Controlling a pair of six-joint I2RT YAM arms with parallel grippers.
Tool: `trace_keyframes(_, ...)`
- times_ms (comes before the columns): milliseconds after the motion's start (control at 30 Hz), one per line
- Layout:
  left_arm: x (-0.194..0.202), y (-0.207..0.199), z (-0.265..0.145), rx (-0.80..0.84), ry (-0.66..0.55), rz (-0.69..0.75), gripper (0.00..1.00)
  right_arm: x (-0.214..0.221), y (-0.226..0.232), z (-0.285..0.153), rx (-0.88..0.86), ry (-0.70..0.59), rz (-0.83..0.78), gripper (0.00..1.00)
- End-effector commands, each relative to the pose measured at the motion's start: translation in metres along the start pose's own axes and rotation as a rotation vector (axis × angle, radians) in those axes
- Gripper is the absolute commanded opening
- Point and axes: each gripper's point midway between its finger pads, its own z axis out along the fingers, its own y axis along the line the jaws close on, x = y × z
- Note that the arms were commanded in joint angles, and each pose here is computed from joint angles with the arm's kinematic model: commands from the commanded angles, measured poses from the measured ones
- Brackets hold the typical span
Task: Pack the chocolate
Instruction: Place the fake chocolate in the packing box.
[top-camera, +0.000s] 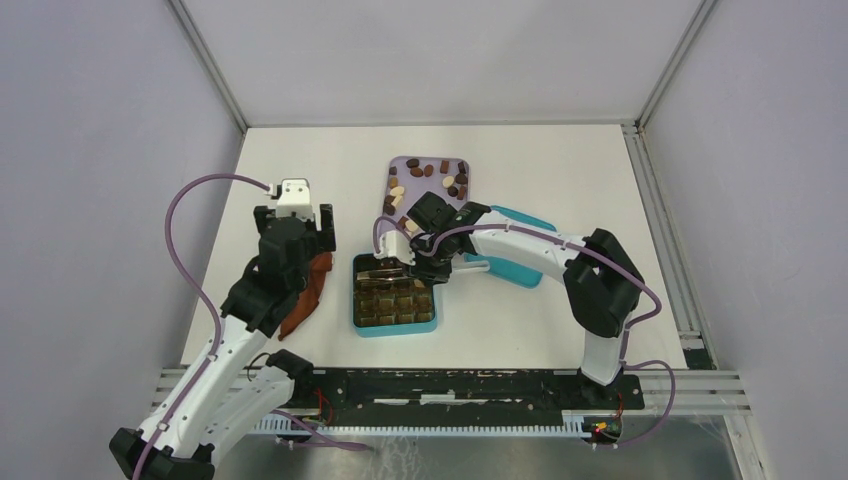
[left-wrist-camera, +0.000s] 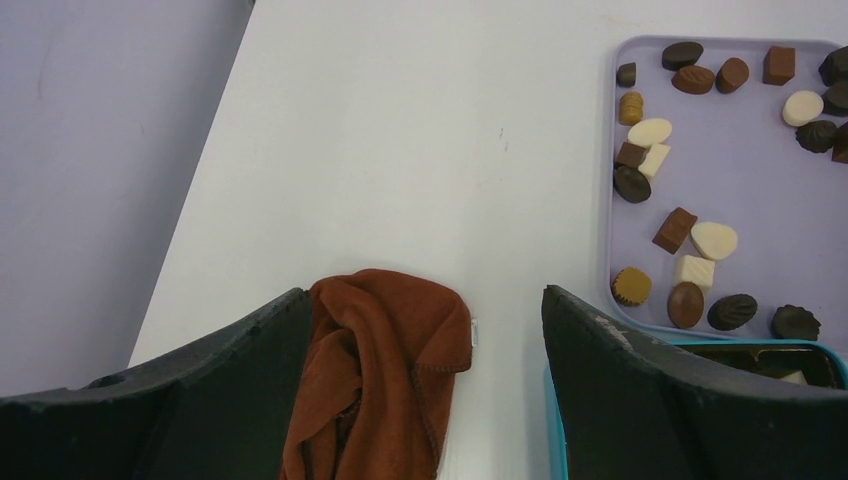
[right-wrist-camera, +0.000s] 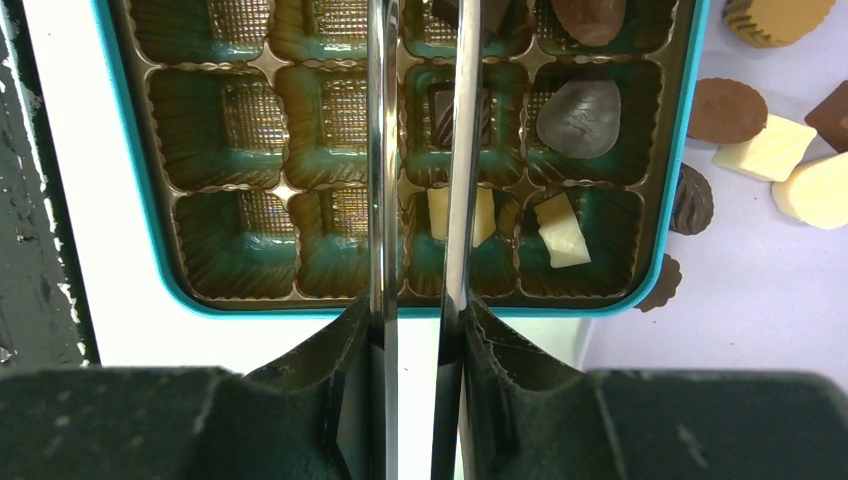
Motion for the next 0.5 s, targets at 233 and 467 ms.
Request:
trace_keyframes(233, -0.0103, 0.0020, -0.0003, -0.005, -0.040, -0.019, 0.90, -0.0186, -0.0105, -0.0086, 0.044, -0.039, -0.010, 0.37)
trace_keyframes(467, -0.0103, 0.0020, -0.0005, -0.005, -0.040, -0.020, 0.90, -0.0236, -0.0084, -0.0124, 0.036, -0.056, -0.013, 0.39)
